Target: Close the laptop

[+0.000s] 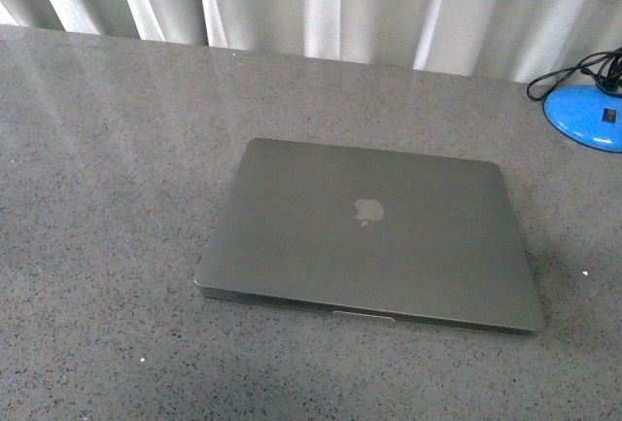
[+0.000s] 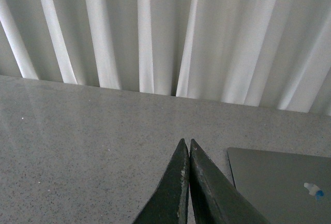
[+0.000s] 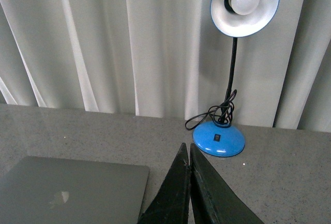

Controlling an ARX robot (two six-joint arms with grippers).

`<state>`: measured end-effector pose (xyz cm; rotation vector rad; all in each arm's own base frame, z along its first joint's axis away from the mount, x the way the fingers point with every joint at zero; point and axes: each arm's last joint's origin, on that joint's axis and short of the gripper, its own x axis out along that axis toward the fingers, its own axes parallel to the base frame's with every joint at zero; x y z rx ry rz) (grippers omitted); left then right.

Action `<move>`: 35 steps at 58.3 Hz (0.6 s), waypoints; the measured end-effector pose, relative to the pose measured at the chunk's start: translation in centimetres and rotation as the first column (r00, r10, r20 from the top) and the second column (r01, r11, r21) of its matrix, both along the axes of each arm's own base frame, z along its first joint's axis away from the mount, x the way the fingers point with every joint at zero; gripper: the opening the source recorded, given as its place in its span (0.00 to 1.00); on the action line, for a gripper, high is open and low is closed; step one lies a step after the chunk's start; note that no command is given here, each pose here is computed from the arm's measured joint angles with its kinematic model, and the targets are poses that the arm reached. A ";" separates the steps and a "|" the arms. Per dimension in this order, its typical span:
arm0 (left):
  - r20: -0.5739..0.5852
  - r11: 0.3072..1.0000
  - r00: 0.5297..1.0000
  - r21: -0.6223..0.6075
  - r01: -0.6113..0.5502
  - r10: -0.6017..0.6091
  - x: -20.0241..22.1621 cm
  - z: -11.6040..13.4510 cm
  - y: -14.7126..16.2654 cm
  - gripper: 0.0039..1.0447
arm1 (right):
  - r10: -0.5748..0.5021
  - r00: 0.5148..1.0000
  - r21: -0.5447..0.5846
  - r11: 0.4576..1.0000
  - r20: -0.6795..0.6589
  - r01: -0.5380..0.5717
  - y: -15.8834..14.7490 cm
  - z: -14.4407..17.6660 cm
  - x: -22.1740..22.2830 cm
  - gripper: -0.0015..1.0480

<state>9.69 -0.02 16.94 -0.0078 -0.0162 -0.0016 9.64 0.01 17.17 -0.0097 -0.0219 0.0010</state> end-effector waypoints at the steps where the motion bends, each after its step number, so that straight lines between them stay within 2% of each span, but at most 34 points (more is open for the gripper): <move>1: 0.000 1.000 1.000 0.000 0.000 0.000 0.0 0.0 0.0 0.03 | 0.000 1.000 0.000 1.000 0.000 0.000 0.0 0.0 0.0 0.01; 12: 0.001 1.000 1.000 -0.001 0.000 0.000 0.0 0.0 0.0 0.04 | 0.000 1.000 0.000 1.000 0.000 0.000 0.0 0.0 0.0 0.01; 15: 0.000 1.000 1.000 0.000 0.000 0.000 0.0 0.0 0.0 0.11 | 0.000 1.000 0.000 1.000 0.000 0.000 0.0 0.0 0.0 0.04; 27: 0.000 1.000 1.000 0.000 0.000 0.000 0.0 0.0 0.0 0.46 | 0.000 1.000 0.000 1.000 0.000 0.000 0.0 0.0 0.0 0.39; 29: 0.000 1.000 1.000 0.000 0.000 0.000 0.0 0.0 0.0 0.52 | 0.000 1.000 0.000 1.000 0.000 0.000 0.0 0.0 0.0 0.44; 32: 0.000 1.000 1.000 0.000 0.000 0.000 0.0 0.0 0.0 0.66 | 0.000 1.000 0.000 1.000 0.000 0.000 0.0 0.0 0.0 0.58; 35: 0.000 1.000 1.000 0.000 0.000 0.000 0.0 0.0 0.0 0.75 | 0.000 1.000 0.000 1.000 0.000 0.000 0.0 0.0 0.0 0.66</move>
